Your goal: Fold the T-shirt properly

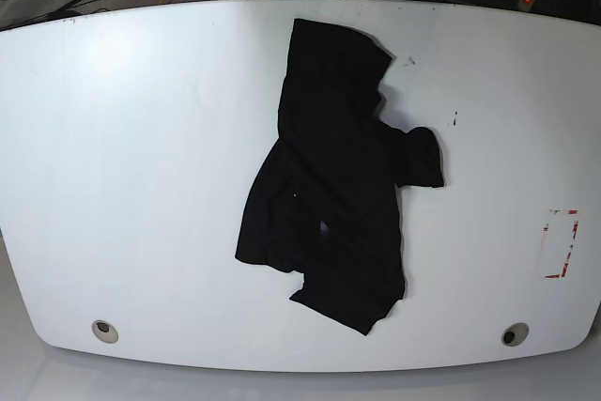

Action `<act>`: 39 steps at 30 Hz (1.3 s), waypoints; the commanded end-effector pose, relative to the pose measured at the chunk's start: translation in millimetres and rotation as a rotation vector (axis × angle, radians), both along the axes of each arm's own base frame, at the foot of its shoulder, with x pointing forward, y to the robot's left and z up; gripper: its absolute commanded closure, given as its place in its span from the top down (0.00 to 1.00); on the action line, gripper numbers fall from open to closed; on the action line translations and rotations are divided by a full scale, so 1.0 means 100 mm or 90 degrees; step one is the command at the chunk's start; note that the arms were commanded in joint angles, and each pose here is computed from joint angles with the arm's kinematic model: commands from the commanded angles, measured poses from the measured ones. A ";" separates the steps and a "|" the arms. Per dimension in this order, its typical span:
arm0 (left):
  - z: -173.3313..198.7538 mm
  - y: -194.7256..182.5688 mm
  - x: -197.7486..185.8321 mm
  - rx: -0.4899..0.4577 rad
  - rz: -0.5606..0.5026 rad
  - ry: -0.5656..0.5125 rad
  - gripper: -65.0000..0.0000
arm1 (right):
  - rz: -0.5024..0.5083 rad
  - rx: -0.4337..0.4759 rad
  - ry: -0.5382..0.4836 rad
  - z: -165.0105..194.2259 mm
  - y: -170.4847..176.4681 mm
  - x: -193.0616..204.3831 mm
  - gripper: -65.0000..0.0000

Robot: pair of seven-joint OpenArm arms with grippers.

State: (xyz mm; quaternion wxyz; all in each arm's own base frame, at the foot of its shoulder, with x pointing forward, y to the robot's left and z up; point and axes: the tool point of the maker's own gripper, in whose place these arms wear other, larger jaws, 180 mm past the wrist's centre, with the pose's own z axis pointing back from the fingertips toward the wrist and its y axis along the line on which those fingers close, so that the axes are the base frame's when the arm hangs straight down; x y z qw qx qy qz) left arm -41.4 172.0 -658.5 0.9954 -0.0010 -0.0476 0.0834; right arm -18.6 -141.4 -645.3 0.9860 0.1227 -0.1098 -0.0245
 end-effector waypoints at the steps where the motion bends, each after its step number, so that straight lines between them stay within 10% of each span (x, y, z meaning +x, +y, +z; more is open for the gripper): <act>1: 0.01 0.01 0.02 0.004 -0.002 -0.020 0.56 | 0.014 -0.017 -0.051 0.08 -0.05 0.31 0.34; 15: 0.02 0.05 -0.17 0.005 -0.002 0.009 0.56 | -0.006 -0.007 -0.032 0.02 -0.03 0.15 0.32; 20: 0.10 0.18 -0.11 0.031 -0.014 -0.052 0.56 | -0.007 -0.026 -0.076 0.17 -0.13 0.11 0.20; 39: 1.06 0.17 0.05 0.087 -0.072 -0.226 0.56 | 0.021 -0.021 -0.153 0.96 -0.15 -0.07 0.28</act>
